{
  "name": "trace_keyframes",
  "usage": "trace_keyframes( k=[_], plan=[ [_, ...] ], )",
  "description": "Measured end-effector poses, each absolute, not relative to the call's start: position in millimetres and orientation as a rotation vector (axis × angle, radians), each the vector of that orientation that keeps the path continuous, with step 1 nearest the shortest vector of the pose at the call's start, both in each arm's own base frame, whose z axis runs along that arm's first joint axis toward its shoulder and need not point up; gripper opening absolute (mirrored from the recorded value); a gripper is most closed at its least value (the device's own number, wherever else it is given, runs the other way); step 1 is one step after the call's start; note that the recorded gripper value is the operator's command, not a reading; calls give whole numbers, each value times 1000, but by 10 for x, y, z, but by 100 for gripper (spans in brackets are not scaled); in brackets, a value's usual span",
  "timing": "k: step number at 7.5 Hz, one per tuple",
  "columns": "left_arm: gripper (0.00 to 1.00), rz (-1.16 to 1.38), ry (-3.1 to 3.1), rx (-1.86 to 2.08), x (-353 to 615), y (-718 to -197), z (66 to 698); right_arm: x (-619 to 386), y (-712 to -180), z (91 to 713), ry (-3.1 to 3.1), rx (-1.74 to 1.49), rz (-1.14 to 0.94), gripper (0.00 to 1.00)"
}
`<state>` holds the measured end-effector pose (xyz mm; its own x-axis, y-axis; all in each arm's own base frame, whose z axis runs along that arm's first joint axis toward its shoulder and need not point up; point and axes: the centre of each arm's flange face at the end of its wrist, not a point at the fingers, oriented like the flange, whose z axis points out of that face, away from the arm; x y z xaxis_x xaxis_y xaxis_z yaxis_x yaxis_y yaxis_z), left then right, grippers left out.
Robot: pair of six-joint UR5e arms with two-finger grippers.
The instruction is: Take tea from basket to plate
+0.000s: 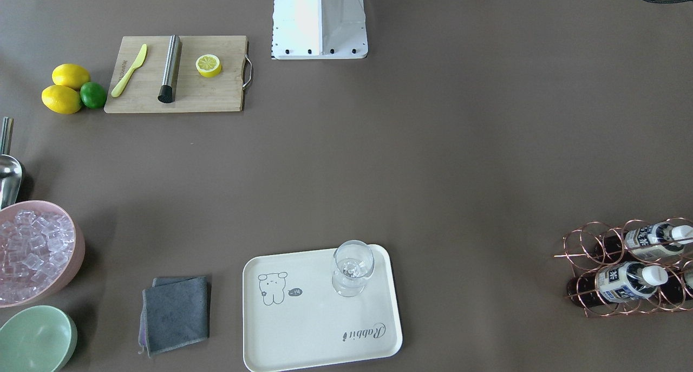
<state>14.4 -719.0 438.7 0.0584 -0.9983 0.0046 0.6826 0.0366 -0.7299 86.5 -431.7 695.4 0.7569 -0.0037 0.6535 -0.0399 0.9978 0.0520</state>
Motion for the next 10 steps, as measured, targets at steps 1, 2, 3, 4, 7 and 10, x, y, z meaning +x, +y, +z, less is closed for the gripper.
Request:
trace_keyframes(
  k=[1, 2, 3, 4, 7, 10],
  plan=[
    [36, -1420, 611, -652, 155, -7191, 4393, 865, -4317, 6952, -713, 64, 19, 100],
    [0, -1418, 609, -651, 173, -7190, 4397, 864, -4319, 6946, -713, 66, 18, 100],
    [0, -1417, 609, -649, 178, -7191, 4397, 864, -4320, 6940, -713, 67, 17, 100],
    [0, -1416, 611, -647, 175, -7192, 4395, 863, -4324, 6922, -715, 71, 16, 100],
    [0, -1420, 613, -644, 138, -7195, 4402, 829, -4334, 6843, -752, 84, 7, 100],
    [0, -1440, 627, -634, -41, -7138, 4193, 804, -4277, 6811, -766, 149, -27, 100]
  ],
)
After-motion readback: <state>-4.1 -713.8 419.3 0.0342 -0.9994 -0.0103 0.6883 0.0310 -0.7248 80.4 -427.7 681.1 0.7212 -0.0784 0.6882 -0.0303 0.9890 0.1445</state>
